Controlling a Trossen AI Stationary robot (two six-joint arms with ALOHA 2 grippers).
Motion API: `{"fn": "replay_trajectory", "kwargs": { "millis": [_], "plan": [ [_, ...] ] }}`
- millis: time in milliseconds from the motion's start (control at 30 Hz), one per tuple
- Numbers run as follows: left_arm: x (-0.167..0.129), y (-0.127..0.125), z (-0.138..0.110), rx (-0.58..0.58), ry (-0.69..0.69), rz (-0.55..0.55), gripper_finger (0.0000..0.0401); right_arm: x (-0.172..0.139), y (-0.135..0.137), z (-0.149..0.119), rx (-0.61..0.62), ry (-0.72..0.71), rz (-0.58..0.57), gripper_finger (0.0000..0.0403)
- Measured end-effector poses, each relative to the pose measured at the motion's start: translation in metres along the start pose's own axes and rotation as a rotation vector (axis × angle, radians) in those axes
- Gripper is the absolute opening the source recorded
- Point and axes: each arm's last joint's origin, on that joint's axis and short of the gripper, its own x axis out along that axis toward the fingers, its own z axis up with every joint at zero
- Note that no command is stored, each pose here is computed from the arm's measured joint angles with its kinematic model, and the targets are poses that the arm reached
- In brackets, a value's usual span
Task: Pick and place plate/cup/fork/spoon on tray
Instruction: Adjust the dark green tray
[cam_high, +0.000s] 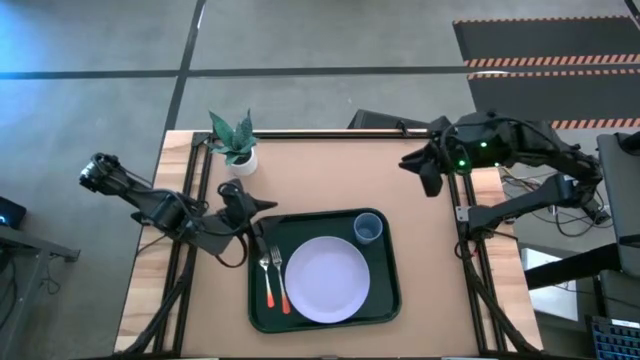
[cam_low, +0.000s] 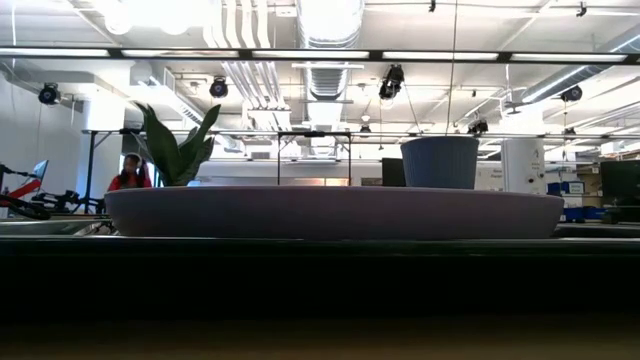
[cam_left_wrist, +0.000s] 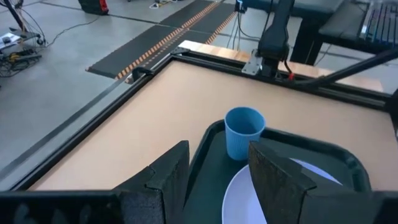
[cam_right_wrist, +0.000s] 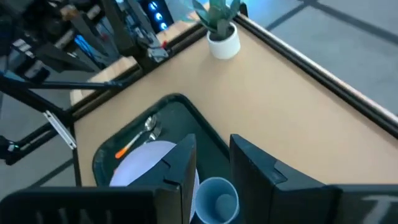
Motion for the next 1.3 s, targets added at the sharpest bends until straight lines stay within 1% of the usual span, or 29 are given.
{"fn": "replay_trajectory", "kwargs": {
  "millis": [100,233,333,533,700,900,1033,1167,1300],
  "plan": [
    [0.003,-0.002,-0.002,0.009,0.009,0.001,0.0148,0.011,0.001,-0.001,0.001,0.032,-0.015,0.0091],
    [0.003,-0.003,-0.002,0.001,0.004,-0.004,0.0148,0.027,0.004,-0.001,0.005,0.084,-0.005,0.0093],
    [0.003,-0.004,-0.003,0.005,0.024,-0.03,0.0148,0.037,0.006,-0.001,0.008,0.12,0.003,0.009],
    [0.004,-0.005,-0.001,-0.016,0.004,-0.032,0.0148,0.05,0.007,-0.003,-0.013,0.187,-0.004,0.008],
    [0.004,-0.006,0.002,-0.036,-0.024,-0.02,0.0148,0.052,0.007,-0.004,-0.017,0.193,-0.007,0.008],
    [0.005,-0.005,0.001,-0.034,-0.027,-0.009,0.0148,0.049,0.007,-0.004,-0.023,0.185,-0.003,0.0079],
    [0.011,-0.006,-0.002,-0.019,-0.018,0.013,0.0148,0.049,0.007,-0.004,-0.042,0.184,0.0,0.0079],
    [0.018,-0.008,0.0,-0.046,-0.038,0.026,0.0148,0.049,0.007,-0.004,-0.051,0.184,0.0,0.0079],
    [0.022,-0.005,0.001,-0.048,-0.038,0.044,0.0148,0.049,0.006,-0.004,-0.059,0.193,-0.003,0.0079]
  ]
}}
